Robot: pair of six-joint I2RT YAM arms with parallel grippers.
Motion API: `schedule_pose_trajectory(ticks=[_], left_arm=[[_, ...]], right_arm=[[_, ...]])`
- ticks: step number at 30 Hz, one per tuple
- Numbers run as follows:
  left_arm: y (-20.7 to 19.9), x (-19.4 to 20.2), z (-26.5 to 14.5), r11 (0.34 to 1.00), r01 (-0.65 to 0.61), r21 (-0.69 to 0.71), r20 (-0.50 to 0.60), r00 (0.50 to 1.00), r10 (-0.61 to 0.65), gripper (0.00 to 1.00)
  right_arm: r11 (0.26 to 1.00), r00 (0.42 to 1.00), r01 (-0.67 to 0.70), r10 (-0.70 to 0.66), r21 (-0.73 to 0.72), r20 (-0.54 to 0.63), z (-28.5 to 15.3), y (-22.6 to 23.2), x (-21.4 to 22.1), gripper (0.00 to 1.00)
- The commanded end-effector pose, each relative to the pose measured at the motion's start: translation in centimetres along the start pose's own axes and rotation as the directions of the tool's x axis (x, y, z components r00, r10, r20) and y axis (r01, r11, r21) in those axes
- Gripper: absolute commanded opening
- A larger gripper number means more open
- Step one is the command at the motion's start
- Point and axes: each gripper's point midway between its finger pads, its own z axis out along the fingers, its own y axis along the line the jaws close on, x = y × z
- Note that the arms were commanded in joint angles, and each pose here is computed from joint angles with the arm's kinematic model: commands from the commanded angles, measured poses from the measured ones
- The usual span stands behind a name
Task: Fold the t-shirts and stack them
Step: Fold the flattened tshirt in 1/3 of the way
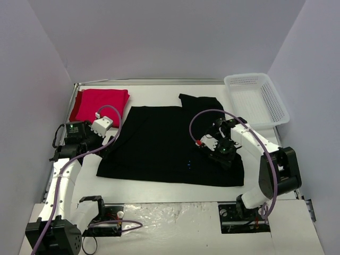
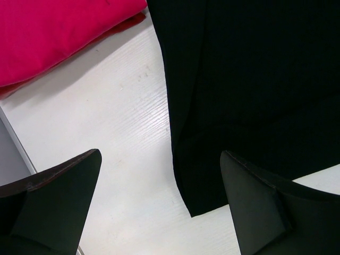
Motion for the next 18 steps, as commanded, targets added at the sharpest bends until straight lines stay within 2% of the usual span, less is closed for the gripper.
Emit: schedule_pose_trajectory(ticks=[1,18], left_arm=[[0.0,-0.4,-0.1,1.000,0.008,-0.001,0.025,1.000,-0.008,0.94],[-0.2,-0.4,0.0,1.000,0.008,0.014,0.028,1.000,-0.008,0.94]], right_arm=[[1.000,1.000,-0.008,0.007,-0.007,-0.024,0.0,-0.2,-0.2,0.42],[0.999,0.997,-0.037,0.035,-0.027,-0.070,2.4,-1.8,-1.1,0.41]])
